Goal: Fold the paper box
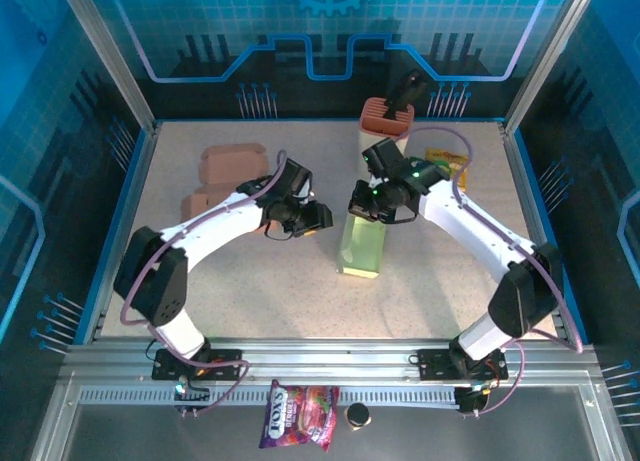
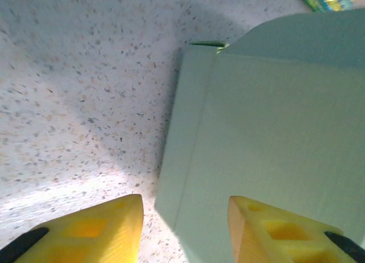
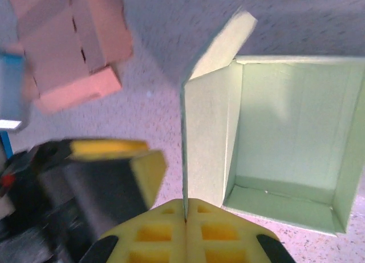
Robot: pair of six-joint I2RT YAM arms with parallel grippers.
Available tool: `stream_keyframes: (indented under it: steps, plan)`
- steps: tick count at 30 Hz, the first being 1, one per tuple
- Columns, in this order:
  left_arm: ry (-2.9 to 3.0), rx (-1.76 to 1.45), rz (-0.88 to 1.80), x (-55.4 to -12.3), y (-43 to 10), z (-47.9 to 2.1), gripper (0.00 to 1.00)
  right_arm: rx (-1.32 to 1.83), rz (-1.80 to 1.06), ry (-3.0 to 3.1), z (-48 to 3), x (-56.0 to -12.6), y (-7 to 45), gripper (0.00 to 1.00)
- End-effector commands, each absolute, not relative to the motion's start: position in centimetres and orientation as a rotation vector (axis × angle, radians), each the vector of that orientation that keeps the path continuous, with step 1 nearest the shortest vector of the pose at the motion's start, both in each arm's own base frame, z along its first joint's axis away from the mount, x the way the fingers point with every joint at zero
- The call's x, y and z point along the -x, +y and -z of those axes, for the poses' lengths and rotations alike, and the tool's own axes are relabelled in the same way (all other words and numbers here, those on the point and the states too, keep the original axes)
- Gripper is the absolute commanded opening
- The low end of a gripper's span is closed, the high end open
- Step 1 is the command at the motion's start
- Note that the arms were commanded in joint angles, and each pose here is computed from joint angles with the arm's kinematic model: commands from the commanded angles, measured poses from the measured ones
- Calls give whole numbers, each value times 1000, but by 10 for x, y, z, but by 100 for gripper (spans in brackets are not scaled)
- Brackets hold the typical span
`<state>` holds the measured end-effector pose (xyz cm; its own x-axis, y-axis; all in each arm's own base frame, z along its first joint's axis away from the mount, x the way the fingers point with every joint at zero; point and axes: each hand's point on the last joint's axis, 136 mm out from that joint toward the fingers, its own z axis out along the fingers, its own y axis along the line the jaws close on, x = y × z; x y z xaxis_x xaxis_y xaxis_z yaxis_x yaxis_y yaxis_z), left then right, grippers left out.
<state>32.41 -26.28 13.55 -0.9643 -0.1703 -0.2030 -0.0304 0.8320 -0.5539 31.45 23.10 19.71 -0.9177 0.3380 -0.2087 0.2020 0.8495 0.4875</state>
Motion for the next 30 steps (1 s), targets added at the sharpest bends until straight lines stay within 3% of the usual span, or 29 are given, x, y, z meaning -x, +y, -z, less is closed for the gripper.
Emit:
stream_keyframes:
  steps: [1,6,12,19,30]
  plan:
    - [2732,38,716,-316,-245,-164,47,-795,-595,2549,-214,-325,206,0]
    - [2728,-35,676,-303,-231,-176,48,-1297,-360,2362,-209,-316,169,0]
    - [2667,-241,753,-290,-240,-195,49,-1686,-231,2157,-198,-308,153,0]
    - [2555,-557,821,-274,-267,-206,52,-1828,-146,2065,-194,-310,147,0]
    - [2537,-694,817,-268,-298,-182,56,-1892,-191,2063,-179,-306,144,0]
